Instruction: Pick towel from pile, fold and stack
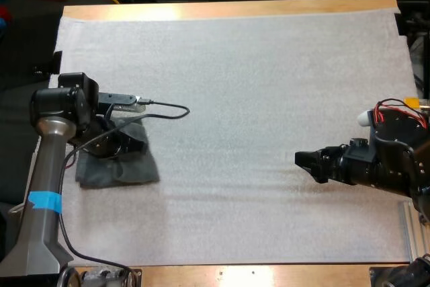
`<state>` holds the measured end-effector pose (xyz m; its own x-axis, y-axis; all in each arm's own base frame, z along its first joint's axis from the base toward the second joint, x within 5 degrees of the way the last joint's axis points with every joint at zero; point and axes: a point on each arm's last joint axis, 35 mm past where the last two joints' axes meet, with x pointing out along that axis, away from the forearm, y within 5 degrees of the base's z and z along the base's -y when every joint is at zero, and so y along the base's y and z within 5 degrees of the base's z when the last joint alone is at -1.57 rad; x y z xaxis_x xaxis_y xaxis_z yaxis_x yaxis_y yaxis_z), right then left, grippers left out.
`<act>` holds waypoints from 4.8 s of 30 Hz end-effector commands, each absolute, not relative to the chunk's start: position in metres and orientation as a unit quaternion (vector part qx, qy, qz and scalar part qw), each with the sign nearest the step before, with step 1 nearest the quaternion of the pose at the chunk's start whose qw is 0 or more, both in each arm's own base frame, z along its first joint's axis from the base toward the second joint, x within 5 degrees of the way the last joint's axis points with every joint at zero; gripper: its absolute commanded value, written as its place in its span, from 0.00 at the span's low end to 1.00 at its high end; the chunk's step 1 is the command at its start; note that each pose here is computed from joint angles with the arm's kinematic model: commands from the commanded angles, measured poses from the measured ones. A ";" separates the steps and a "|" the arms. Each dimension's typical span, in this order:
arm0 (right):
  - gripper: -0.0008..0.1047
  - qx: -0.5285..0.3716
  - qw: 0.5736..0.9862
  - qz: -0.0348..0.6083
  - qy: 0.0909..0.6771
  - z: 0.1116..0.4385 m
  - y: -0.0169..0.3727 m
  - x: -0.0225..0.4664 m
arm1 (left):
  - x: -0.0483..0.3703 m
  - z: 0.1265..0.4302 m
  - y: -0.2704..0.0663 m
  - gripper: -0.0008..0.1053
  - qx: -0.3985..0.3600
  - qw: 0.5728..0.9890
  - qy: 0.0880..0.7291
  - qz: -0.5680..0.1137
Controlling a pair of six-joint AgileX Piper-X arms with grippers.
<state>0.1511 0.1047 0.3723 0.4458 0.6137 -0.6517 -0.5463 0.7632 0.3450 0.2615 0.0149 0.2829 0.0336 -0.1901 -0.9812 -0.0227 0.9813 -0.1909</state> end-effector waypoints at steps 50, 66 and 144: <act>0.68 0.042 0.848 0.348 0.398 0.374 0.105 0.150 | 0.278 0.233 0.035 0.67 0.091 0.726 0.664 0.157; 0.68 0.042 0.848 0.348 0.398 0.374 0.105 0.150 | 0.255 0.285 0.024 0.58 -0.044 0.784 0.611 0.103; 0.68 0.043 0.842 0.351 0.408 0.373 0.104 0.148 | 0.241 0.299 0.022 0.68 -0.056 0.760 0.640 0.097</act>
